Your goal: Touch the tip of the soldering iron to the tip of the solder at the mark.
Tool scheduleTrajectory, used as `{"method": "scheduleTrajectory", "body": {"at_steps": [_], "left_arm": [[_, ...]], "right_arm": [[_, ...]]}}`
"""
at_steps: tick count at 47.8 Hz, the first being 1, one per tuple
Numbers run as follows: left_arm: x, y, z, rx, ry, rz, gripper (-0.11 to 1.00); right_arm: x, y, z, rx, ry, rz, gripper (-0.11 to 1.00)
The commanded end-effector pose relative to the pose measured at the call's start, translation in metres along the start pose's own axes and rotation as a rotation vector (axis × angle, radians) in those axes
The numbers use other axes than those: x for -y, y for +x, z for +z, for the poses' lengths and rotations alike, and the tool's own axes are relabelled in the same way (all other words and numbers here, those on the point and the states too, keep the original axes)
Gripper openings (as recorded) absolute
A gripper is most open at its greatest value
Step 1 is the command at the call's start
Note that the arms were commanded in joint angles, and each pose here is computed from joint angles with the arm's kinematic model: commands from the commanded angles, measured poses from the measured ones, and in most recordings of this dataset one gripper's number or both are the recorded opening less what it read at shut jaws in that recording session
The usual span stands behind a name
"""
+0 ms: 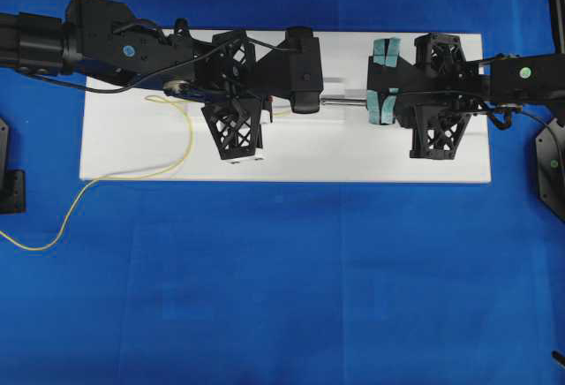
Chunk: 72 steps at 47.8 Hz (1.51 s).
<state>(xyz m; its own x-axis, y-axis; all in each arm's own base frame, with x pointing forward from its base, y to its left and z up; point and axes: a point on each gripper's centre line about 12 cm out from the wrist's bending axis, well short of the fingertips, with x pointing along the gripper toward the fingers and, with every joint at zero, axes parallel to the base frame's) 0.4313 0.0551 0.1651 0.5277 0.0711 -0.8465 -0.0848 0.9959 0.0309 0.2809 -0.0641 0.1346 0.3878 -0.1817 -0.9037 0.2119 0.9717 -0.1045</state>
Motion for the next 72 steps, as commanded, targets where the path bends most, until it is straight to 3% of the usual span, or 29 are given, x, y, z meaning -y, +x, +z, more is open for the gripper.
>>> {"method": "scheduleTrajectory", "body": {"at_steps": [1, 12, 27, 36, 49, 63, 72], "left_arm": [[-0.002, -0.028, 0.014, 0.072, 0.001, 0.006, 0.02], [-0.002, -0.074, 0.007, 0.125, 0.001, 0.009, 0.02], [-0.001, -0.122, -0.025, 0.208, -0.020, 0.013, 0.02], [0.000, -0.126, -0.034, 0.251, -0.022, 0.014, 0.02], [0.000, -0.128, -0.042, 0.253, -0.022, 0.014, 0.02], [0.001, -0.136, -0.057, 0.283, -0.026, 0.014, 0.02], [0.001, -0.141, -0.064, 0.319, -0.026, 0.015, 0.02]], "right_arm": [[0.000, -0.006, 0.011, 0.038, 0.005, 0.002, 0.06], [0.000, -0.006, 0.012, 0.041, 0.002, 0.003, 0.06], [0.000, -0.006, 0.013, 0.044, 0.004, 0.003, 0.06], [0.001, -0.011, 0.020, 0.069, 0.005, 0.001, 0.06], [0.007, -0.059, 0.026, 0.202, 0.021, -0.008, 0.06], [0.011, -0.096, 0.000, 0.325, 0.068, 0.000, 0.06], [0.010, -0.098, -0.012, 0.351, 0.115, 0.012, 0.06]]}}
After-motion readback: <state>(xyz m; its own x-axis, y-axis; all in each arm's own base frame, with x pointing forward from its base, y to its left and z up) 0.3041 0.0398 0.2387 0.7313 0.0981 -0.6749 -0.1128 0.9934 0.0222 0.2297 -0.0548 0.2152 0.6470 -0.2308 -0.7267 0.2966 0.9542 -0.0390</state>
